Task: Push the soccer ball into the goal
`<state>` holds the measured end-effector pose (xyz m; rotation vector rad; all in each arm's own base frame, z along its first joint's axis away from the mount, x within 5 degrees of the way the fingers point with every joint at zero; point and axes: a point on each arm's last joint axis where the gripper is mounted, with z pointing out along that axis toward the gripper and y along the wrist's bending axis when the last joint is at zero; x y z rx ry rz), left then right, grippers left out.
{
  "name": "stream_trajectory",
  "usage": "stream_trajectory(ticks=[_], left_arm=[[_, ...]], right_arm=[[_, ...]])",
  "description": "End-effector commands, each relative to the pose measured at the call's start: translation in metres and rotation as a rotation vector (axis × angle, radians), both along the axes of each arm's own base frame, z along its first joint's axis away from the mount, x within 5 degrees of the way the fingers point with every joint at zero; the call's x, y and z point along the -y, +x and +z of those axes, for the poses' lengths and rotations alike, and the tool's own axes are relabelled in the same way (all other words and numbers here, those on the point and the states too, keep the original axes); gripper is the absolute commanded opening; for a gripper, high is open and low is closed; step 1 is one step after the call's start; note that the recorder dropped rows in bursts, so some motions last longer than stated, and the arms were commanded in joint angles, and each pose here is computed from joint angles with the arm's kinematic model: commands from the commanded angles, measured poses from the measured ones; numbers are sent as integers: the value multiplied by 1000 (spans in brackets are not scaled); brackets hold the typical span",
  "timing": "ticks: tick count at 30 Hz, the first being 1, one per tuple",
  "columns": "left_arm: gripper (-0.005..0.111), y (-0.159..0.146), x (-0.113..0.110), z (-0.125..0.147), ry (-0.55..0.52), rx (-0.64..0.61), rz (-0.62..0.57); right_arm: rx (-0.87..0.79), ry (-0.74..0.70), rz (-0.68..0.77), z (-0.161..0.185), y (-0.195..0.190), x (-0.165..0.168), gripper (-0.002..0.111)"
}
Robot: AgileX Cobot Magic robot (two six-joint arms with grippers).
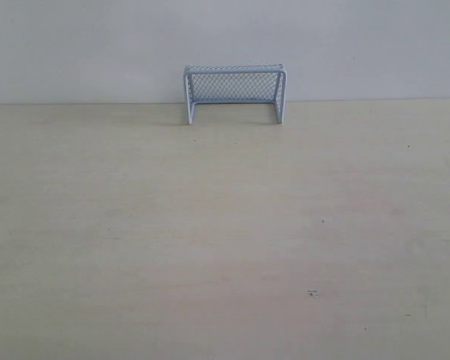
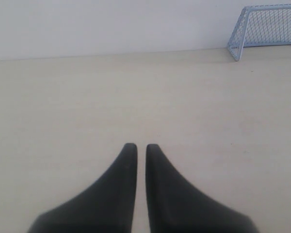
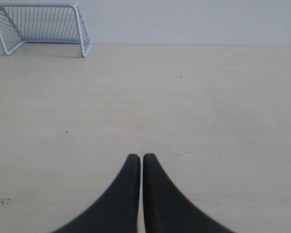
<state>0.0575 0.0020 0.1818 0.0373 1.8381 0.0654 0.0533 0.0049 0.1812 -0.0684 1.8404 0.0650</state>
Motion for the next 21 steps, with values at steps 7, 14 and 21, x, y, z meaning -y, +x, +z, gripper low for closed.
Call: stream_trajectory(ticks=[7,14,21], left_arm=[[6,0,0,3,-15,19,7],[6,0,0,3,-15,19,7],[6,0,0,3,-15,19,7]], right_arm=[[14,-11,-3,1,0,0,0],[14,-2,-2,1,0,0,0],[14,-2,0,1,0,0,0]])
